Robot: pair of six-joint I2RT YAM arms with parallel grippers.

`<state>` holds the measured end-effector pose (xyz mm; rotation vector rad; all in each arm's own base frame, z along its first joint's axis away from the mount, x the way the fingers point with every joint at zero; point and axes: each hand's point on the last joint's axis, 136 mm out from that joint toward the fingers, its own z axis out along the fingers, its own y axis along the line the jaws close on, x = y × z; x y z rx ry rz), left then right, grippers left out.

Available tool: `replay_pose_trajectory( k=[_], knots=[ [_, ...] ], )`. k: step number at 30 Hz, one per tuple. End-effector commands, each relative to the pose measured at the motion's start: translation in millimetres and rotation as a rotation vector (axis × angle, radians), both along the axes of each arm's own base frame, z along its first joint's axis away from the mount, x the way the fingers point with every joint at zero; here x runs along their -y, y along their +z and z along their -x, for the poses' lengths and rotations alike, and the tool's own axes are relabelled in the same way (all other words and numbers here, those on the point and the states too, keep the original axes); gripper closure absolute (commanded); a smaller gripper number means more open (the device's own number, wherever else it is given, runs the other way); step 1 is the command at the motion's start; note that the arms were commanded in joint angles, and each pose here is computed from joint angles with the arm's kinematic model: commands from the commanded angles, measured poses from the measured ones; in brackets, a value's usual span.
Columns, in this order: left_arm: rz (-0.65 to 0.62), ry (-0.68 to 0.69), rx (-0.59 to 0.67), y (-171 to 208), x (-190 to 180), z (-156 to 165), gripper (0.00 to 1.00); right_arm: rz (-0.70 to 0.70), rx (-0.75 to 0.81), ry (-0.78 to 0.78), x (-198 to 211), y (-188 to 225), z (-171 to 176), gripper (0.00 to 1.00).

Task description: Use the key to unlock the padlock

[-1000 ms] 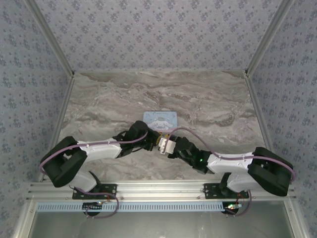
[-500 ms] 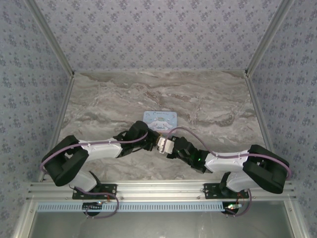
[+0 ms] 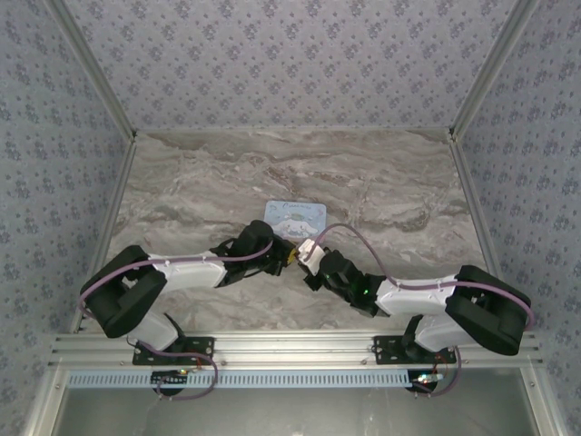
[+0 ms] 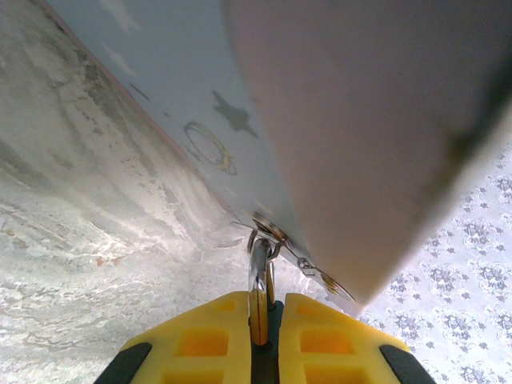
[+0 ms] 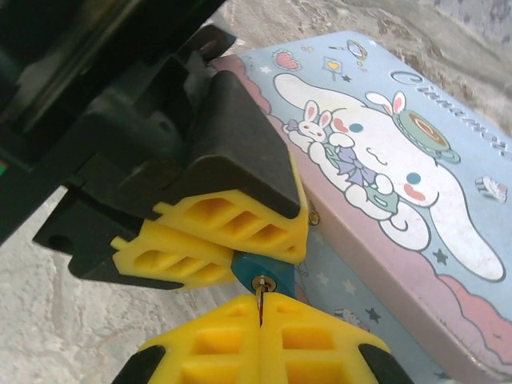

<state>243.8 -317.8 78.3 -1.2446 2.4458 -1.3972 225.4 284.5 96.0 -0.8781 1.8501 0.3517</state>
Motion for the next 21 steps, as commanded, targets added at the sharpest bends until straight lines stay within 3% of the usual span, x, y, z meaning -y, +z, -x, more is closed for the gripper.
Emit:
replay_pose_trajectory(
  k=[1,8,13,18,21],
  knots=[
    [0.053,-0.027,0.005,13.7,14.4,-1.1,1.0,-0.172,-0.085,-0.09,-1.0,13.3,-5.1,1.0],
    [0.026,-0.038,0.022,14.9,12.8,-1.6,1.0,-0.223,-0.2,-0.155,6.0,4.9,-9.1,1.0],
    [-0.016,-0.031,0.031,13.8,5.5,-1.2,0.94,-0.347,-0.324,-0.187,8.4,2.1,-9.8,1.0],
    [-0.02,-0.025,0.035,13.0,2.5,-1.1,0.92,-0.365,-0.357,-0.207,11.9,-0.9,-8.8,1.0],
    [-0.023,-0.026,0.039,14.1,1.9,-1.3,0.82,-0.369,-0.362,-0.226,17.1,-3.9,-9.4,1.0]
  ],
)
